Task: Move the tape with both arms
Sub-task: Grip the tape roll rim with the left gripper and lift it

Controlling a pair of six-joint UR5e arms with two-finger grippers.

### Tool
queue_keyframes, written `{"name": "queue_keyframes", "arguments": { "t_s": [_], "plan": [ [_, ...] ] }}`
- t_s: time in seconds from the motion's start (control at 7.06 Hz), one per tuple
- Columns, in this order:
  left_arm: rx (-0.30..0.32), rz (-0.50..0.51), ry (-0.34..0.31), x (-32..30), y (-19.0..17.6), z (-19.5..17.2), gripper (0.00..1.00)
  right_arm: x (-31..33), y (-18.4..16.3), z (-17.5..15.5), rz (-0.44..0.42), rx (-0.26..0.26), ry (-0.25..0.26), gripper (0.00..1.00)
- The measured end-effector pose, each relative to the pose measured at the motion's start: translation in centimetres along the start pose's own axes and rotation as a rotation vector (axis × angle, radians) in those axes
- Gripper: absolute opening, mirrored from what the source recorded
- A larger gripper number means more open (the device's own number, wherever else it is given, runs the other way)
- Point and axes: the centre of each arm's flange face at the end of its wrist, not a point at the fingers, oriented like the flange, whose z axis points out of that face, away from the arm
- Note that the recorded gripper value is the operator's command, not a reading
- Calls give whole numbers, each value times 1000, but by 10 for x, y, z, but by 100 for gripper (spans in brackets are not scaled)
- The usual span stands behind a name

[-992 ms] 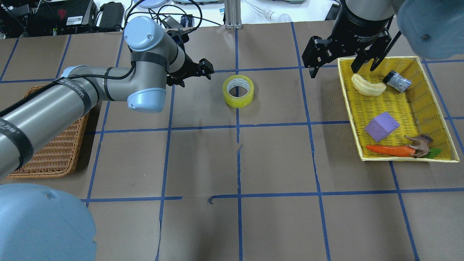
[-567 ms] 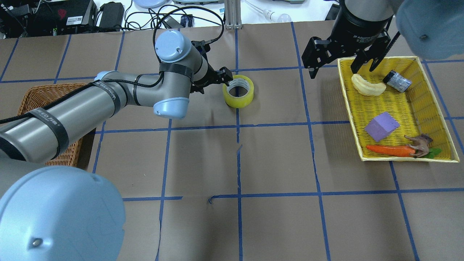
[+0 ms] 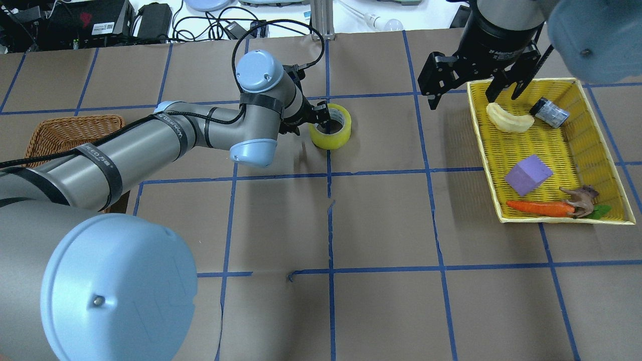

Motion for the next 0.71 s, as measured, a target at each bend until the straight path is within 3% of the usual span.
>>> {"name": "queue_keyframes", "arguments": {
  "t_s": [0.43,0.71],
  "plan": [
    [6,7,2,6,-13,-3,0,0,0,0,0,0,0,100],
    [-33,27,-39,15,-39,-44,0,0,0,0,0,-1,1,100]
  ]
}}
